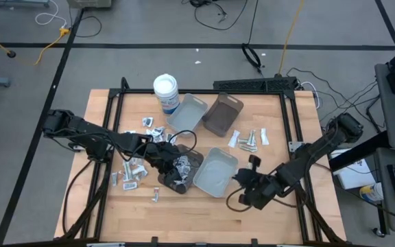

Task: Pick & Place First Aid Supplies
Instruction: Put the blue alcohol pad into the bottom black bin

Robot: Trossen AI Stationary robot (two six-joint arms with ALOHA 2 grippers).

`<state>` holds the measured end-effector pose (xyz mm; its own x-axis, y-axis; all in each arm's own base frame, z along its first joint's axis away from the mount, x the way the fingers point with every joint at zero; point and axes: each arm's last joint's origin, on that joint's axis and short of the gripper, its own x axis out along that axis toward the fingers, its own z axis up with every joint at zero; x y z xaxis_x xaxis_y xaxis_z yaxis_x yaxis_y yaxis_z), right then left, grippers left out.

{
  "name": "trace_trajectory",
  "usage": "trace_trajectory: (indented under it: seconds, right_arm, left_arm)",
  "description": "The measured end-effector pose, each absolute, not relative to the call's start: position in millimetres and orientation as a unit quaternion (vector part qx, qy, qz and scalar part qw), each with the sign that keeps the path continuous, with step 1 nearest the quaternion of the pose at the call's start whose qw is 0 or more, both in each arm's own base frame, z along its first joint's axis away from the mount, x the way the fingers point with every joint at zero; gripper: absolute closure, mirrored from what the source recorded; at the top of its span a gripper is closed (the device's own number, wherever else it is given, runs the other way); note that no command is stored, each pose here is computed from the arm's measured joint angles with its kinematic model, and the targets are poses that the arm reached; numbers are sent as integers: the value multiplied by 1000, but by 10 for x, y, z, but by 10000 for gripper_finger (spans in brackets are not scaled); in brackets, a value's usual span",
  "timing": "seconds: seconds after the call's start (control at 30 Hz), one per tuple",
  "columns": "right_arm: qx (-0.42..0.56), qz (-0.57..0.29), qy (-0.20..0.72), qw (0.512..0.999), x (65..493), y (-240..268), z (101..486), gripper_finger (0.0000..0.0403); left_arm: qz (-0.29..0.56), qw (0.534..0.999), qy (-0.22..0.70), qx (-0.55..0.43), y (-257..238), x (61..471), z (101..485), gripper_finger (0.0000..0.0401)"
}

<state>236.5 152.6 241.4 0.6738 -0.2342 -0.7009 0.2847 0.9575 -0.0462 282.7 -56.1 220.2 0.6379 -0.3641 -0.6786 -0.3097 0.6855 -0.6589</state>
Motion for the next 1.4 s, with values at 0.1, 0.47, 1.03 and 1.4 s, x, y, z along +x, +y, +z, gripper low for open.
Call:
trace_trajectory:
  seconds: [0.1, 0.47, 1.03, 1.4]
  right_arm:
    - [27, -115, 331, 936, 2518, 1499, 2458, 402]
    - [67, -8, 126, 990, 2997, 1238, 2728, 402]
    - [89, 2, 69, 994, 3128, 984, 2850, 403]
    - [91, -3, 66, 994, 3139, 949, 2854, 403]
  left_arm:
    - [-19, 816, 424, -391, -560, 2829, 2204, 224]
    - [-84, 867, 330, -364, -582, 2957, 2369, 224]
    - [-113, 954, 123, -248, -631, 3085, 2701, 224]
    - [-93, 956, 117, -252, -616, 3089, 2703, 240]
